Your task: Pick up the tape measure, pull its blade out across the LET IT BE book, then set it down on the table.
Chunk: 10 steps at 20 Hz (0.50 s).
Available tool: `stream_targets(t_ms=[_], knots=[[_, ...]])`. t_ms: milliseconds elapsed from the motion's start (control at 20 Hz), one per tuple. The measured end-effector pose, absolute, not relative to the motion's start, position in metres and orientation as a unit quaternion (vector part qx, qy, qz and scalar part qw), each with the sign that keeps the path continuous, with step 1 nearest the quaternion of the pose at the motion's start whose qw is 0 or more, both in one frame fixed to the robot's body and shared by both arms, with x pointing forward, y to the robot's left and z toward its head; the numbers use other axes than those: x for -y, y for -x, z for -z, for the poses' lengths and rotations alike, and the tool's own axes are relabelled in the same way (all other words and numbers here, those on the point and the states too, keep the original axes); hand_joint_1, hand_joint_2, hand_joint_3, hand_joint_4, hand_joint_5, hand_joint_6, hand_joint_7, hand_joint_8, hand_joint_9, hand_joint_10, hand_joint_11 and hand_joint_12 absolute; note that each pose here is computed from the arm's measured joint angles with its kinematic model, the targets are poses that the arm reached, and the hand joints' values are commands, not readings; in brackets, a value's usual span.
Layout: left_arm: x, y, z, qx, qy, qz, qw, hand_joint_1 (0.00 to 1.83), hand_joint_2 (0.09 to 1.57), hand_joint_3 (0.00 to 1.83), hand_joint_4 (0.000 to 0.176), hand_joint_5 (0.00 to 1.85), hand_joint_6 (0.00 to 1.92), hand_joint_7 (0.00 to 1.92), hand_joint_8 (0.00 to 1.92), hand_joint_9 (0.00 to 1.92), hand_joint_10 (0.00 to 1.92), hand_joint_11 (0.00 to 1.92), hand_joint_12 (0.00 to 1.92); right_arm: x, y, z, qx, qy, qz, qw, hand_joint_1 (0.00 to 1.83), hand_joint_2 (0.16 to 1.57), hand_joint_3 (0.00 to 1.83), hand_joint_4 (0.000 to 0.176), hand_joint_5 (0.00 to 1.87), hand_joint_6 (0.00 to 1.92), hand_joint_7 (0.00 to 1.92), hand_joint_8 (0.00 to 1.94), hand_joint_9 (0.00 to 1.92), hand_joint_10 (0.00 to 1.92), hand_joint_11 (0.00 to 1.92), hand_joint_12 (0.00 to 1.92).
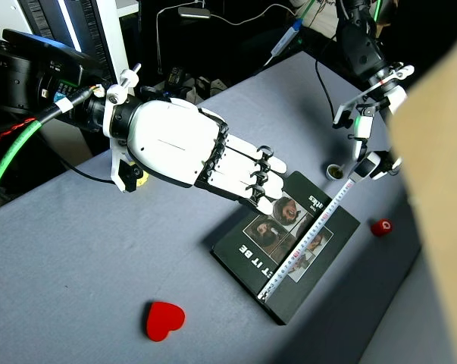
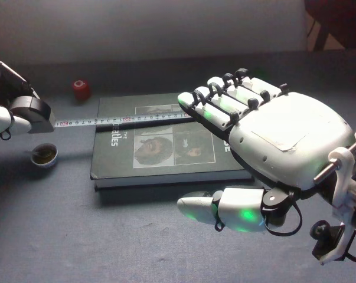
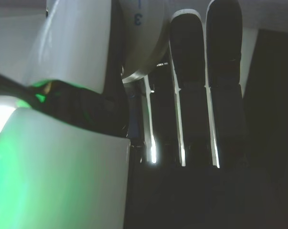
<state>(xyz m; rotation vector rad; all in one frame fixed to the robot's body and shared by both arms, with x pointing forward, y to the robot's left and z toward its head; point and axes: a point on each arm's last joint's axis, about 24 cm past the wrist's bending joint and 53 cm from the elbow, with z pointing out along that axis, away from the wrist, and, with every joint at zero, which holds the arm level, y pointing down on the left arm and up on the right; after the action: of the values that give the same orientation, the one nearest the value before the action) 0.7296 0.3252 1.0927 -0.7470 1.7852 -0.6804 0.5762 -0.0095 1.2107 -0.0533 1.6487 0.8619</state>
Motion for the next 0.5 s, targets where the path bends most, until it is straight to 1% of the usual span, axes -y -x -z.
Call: stream_targets(t_ms=[250,350,500], knots=[[-0.325,-0.73,-1.093,-0.744,0.312,0.284,0.518,1.39,1.08,0.0,0.0,1.06,0.63,1.08,0.86,0.95,1.21,0.9,0.99,0.01,-0.575,-1.208,-0.711,0.025,-0.37,0.597,0.17,1.01,0.0,0.0,0.0,0.0,0.04,0.0,0.0,0.0,0.0,0.46],[-0.324,-0.729,-1.092,-0.743,0.314,0.285,0.517,1.39,1.08,0.0,0.0,1.06,0.63,1.07,0.86,0.95,1.21,0.9,0.99,0.01,-0.575,-1.206,-0.714,0.024,-0.37,0.594,0.17,1.01,0.0,0.0,0.0,0.0,0.04,0.0,0.01,0.0,0.0,0.5],[-0.311,-0.727,-1.094,-0.744,0.312,0.295,0.512,1.39,1.07,0.0,0.0,1.06,0.67,1.08,0.81,0.95,1.22,0.89,0.99,0.009,-0.575,-1.207,-0.712,0.026,-0.37,0.596,0.17,1.01,0.0,0.0,0.0,0.0,0.04,0.0,0.01,0.0,0.0,0.48]])
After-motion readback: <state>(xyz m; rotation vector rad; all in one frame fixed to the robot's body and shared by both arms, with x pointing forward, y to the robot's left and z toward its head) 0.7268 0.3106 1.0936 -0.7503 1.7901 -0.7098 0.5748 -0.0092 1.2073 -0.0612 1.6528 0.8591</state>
